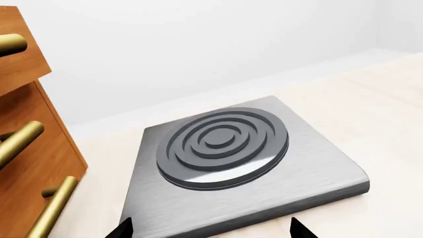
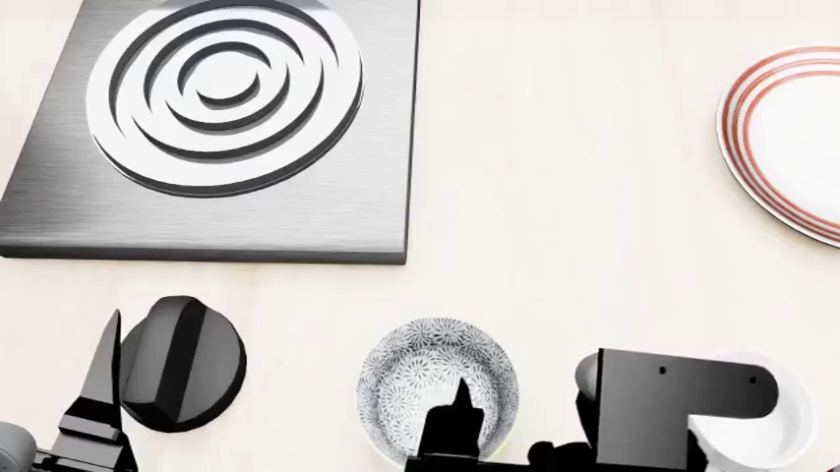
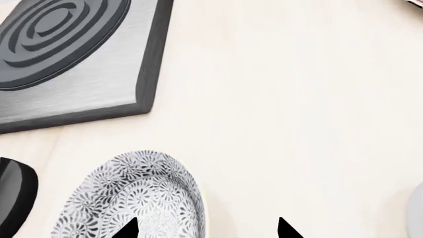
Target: Pick the akita bowl next to the ramekin and place it on the plate.
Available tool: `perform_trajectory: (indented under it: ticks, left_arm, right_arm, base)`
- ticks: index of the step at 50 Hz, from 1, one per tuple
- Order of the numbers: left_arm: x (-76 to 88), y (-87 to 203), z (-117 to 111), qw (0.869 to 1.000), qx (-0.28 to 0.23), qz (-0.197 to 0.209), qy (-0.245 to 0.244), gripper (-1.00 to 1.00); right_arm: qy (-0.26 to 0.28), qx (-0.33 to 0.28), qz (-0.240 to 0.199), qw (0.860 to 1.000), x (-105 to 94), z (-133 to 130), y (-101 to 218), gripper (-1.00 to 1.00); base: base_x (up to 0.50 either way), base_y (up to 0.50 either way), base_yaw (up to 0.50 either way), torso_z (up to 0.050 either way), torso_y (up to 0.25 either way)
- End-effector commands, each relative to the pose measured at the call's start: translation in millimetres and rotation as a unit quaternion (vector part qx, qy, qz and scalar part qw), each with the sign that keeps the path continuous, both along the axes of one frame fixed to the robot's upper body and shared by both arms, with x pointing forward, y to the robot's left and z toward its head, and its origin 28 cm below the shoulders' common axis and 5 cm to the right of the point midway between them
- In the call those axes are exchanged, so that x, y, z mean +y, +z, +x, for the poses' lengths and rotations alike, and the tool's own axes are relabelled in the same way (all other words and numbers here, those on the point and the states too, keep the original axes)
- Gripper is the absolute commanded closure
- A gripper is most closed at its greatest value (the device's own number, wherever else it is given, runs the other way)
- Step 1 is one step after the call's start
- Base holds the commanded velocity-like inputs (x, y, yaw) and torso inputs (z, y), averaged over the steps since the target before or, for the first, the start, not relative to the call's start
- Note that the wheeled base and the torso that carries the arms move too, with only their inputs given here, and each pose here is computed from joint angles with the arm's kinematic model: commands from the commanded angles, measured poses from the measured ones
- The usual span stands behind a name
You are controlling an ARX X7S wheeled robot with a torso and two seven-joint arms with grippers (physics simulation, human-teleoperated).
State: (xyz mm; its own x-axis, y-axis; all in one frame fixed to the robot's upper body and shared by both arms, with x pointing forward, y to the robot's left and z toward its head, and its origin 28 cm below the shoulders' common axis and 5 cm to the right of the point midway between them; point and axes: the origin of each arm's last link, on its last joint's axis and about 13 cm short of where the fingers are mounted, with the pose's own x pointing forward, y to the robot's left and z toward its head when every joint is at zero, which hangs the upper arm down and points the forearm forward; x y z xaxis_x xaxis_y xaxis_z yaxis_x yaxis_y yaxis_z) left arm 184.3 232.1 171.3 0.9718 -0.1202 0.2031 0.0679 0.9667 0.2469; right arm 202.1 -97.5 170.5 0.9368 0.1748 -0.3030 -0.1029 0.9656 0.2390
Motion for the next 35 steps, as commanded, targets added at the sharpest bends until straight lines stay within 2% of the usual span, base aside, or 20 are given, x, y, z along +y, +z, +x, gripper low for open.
perform_trajectory:
  ticks: [1, 35]
  left_arm:
    - [0.3, 1.5, 0.6, 1.000, -0.006, -0.005, -0.003, -1.00]
    - [1.3, -0.6, 0.6, 1.000, -0.004, -0.004, -0.001, -1.00]
  right_arm:
    - [0.002, -0.007, 0.009, 1.000, 1.9, 1.5, -2.2, -1.00]
    - [0.007, 0.000, 0.017, 1.000, 3.9, 8.7, -10.4, -1.00]
  base:
    - [0.00, 0.00, 0.00, 0.000, 0.000]
    - [0.00, 0.00, 0.00, 0.000, 0.000]
